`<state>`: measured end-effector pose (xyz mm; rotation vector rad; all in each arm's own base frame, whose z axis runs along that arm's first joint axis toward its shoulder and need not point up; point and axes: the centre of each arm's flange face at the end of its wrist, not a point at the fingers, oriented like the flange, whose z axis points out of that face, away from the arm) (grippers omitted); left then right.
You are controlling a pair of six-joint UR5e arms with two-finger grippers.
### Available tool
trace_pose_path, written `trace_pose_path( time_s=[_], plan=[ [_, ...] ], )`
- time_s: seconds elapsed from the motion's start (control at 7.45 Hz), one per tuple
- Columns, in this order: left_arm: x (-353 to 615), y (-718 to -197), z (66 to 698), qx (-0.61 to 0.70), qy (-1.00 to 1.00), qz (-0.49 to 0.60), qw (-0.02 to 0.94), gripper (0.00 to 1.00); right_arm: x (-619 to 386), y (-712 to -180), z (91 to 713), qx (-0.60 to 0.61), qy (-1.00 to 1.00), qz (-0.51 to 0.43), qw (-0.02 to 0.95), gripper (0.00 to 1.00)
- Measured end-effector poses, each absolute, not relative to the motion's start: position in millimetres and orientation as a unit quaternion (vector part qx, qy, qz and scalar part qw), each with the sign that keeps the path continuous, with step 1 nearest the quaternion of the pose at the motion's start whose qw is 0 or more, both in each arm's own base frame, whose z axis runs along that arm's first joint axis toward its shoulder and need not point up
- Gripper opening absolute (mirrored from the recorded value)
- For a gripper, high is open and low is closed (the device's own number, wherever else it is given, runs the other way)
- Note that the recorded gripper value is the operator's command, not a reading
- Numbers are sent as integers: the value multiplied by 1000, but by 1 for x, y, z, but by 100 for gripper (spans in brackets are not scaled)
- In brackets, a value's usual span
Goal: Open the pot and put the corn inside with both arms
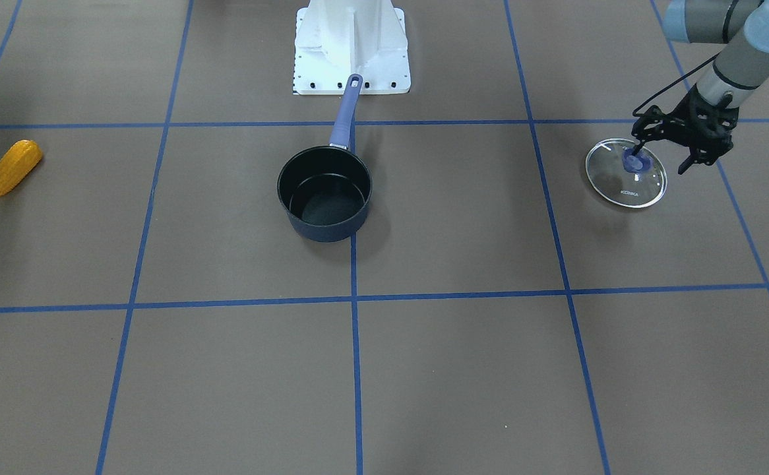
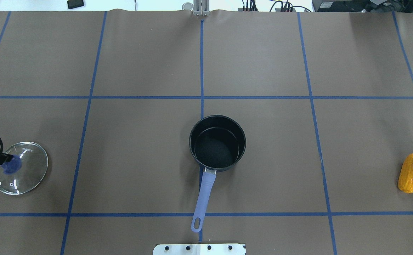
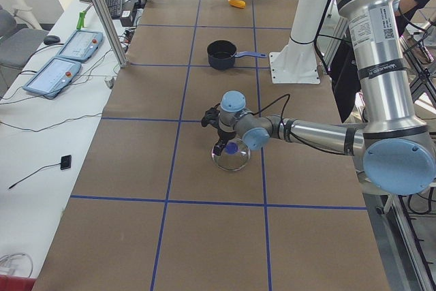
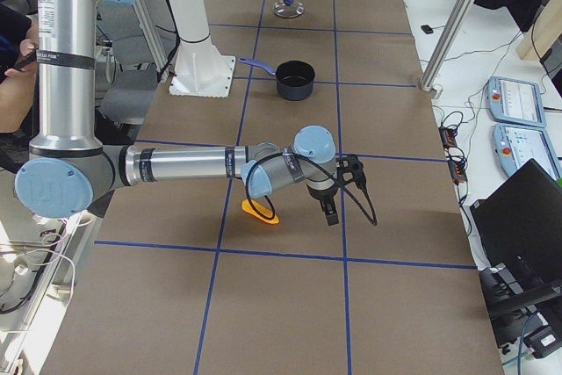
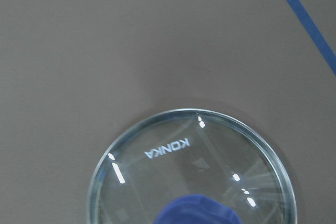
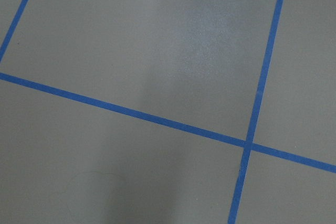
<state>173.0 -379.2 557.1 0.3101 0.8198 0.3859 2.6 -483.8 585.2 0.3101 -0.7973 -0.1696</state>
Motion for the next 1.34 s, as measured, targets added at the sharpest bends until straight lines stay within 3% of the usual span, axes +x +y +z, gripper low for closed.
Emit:
trace_pose_path(
  time_s=[0.67,1.07,1.34],
  plan=[
    [-29,-424,587,105,357,132,919,98,1,-484,574,155,-392,-69,904,100],
    [-61,-418,595,90,358,118,922,98,-41,-464,550,145,-415,-16,898,100],
    [-62,-420,590,95,358,119,921,98,-92,-414,562,137,-395,36,907,100]
  ],
)
